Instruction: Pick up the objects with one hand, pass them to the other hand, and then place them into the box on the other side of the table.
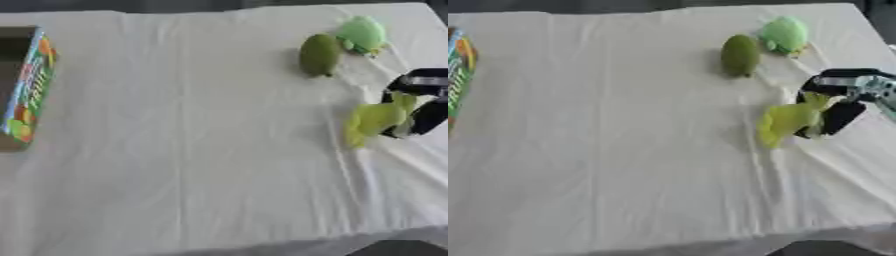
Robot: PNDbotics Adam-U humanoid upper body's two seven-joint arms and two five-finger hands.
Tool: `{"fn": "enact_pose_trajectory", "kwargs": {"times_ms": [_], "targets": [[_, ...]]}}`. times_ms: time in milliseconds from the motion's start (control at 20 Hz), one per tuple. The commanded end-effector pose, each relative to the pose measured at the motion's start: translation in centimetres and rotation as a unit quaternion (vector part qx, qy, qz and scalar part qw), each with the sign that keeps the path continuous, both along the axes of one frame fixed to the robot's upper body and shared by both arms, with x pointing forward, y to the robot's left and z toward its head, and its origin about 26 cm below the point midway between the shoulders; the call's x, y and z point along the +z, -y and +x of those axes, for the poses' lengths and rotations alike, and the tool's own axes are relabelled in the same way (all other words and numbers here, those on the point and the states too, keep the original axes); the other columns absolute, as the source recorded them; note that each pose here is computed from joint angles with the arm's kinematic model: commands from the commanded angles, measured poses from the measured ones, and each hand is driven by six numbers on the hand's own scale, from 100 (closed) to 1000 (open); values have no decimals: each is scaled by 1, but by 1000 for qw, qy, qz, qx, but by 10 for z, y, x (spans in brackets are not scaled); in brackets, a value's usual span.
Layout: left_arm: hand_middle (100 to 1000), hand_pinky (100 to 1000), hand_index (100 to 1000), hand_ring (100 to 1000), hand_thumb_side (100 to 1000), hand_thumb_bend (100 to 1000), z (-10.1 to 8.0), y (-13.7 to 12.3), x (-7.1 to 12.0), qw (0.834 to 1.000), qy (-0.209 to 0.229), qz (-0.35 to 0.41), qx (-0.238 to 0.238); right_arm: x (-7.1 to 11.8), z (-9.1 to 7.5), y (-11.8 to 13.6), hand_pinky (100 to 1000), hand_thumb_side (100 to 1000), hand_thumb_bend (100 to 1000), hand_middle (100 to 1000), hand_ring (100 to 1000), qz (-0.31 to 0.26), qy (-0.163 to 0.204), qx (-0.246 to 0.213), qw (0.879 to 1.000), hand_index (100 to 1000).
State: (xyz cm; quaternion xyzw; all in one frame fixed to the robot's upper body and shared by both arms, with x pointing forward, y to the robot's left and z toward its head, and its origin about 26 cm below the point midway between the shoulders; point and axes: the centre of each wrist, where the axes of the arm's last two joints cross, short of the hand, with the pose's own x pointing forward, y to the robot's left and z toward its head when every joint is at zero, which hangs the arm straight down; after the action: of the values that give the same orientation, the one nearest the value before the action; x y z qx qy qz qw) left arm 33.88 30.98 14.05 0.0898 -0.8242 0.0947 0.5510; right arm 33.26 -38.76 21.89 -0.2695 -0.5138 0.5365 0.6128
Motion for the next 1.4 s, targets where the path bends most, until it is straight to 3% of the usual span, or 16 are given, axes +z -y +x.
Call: {"fn": "enact_pose_trajectory", "kwargs": {"times_ms": [50,400,650,900,1200,1400], "targets": [[767,627,791,908,582,542,-1,-7,10,1000,13,13,7,23,-5,1,790,100,344,425,613,14,58,-22,998,461],[769,628,792,909,575,542,0,-2,17,1000,26,17,-3,20,-6,-26,783,100,326,423,588,97,136,-47,985,467],[771,629,793,910,568,539,1,6,31,998,45,35,-28,12,-1,-45,772,100,303,420,579,132,153,-47,978,465],[771,632,796,908,552,537,3,20,60,990,74,87,-84,4,4,-64,768,100,289,417,573,161,162,-32,973,463],[769,635,796,905,536,546,3,42,105,963,90,184,-177,-1,8,-88,762,100,271,412,562,195,170,-17,966,460],[767,640,797,898,526,556,-3,64,141,930,107,255,-242,-7,10,-102,760,100,260,411,557,216,166,-1,962,459]]}}
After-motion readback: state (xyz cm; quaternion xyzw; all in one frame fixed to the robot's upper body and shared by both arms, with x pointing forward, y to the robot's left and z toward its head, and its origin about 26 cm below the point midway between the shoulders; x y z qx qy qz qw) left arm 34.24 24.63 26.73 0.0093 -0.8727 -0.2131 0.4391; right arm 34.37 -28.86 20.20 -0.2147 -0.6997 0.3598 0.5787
